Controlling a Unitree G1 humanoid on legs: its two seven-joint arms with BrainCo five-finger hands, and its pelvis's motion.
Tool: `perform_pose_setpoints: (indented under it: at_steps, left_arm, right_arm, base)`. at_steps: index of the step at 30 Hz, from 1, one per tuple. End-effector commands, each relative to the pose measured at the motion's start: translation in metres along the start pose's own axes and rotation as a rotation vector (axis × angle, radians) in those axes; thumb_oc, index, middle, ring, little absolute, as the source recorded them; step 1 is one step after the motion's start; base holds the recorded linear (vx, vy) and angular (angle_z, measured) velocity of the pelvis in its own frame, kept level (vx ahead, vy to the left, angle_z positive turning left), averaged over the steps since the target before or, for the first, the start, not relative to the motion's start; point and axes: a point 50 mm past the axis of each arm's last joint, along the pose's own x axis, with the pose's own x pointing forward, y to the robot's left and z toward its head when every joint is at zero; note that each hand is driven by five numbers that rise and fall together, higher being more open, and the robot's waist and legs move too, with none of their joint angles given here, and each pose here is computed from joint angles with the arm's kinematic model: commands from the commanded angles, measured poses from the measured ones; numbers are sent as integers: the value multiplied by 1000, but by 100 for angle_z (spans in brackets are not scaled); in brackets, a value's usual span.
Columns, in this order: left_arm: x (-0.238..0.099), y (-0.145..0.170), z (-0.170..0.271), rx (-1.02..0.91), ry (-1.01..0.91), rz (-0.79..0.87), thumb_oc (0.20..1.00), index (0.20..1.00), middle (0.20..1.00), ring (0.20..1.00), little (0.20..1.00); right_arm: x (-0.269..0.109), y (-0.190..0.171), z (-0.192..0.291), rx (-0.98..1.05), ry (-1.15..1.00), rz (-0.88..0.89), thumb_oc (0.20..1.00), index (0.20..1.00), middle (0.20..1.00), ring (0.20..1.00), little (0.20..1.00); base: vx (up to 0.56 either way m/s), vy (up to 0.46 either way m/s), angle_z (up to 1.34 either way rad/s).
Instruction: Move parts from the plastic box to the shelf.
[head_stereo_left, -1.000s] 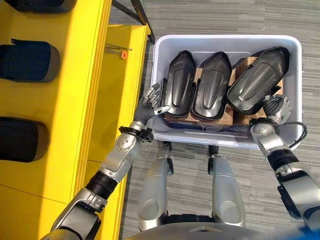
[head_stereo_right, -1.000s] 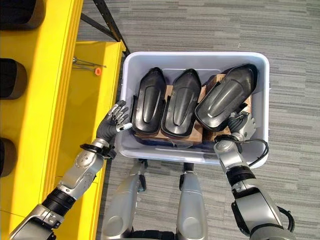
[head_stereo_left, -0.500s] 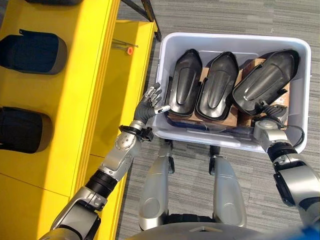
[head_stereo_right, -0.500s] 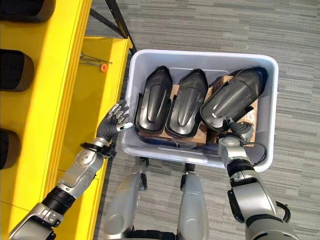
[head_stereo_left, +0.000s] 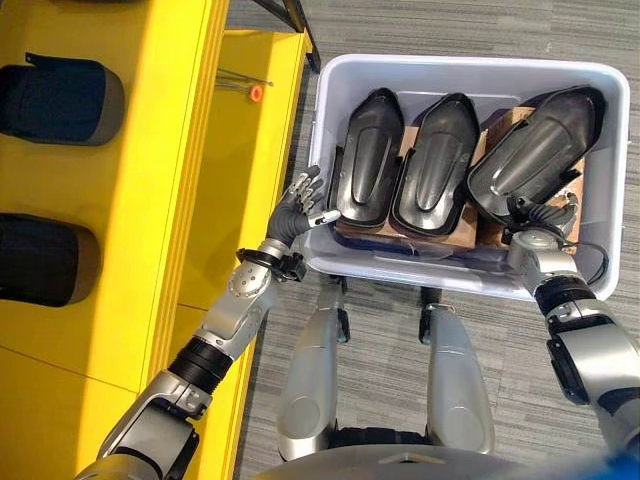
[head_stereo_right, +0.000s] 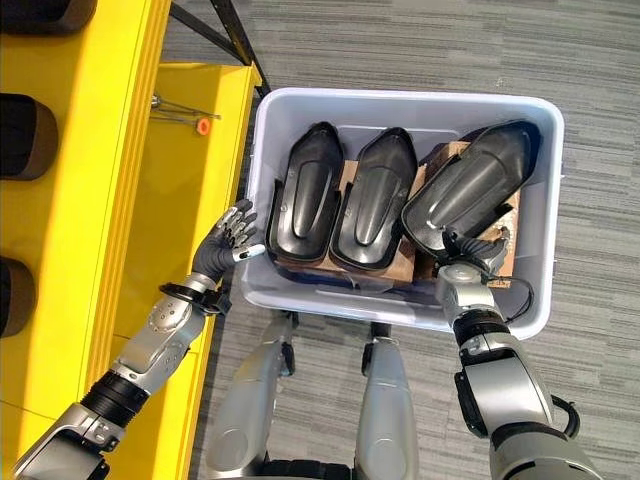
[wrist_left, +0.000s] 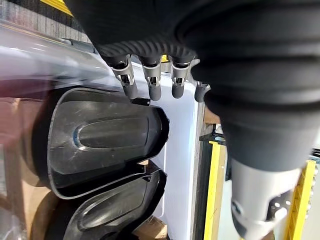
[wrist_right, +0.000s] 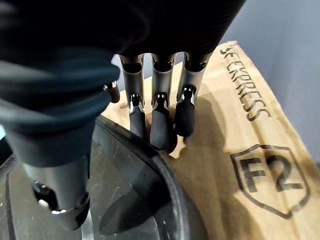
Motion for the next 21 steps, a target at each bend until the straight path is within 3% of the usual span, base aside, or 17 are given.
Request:
perform_pose_setpoints:
  at_steps: [1, 9, 14, 21]
  left_arm:
    - [5, -8, 18, -7, -90, -46, 1000, 1000, 1000, 1000, 1000]
    - [5, -7, 20, -8, -94, -42, 1000, 1000, 1000, 1000, 1000]
    - [6, -7, 21, -12, -96, -55, 1000, 1000, 1000, 1000, 1000]
    - [6, -10, 22, -26, -95, -67, 1000, 1000, 1000, 1000, 1000]
  right_arm:
    - [-3, 13, 11, 24, 11, 69, 1000, 1000, 1000, 1000, 1000]
    - [-4, 21, 14, 20, 86, 146, 1000, 1000, 1000, 1000, 1000]
    - [0, 15, 5, -202, 130, 109, 1000, 1000, 1000, 1000, 1000]
    - [5, 7, 1, -269, 203, 101, 1000, 1000, 1000, 1000, 1000]
  base:
    - [-6, 33, -1]
    - [0, 0, 0]
    - [0, 0, 0]
    - [14, 28, 0]
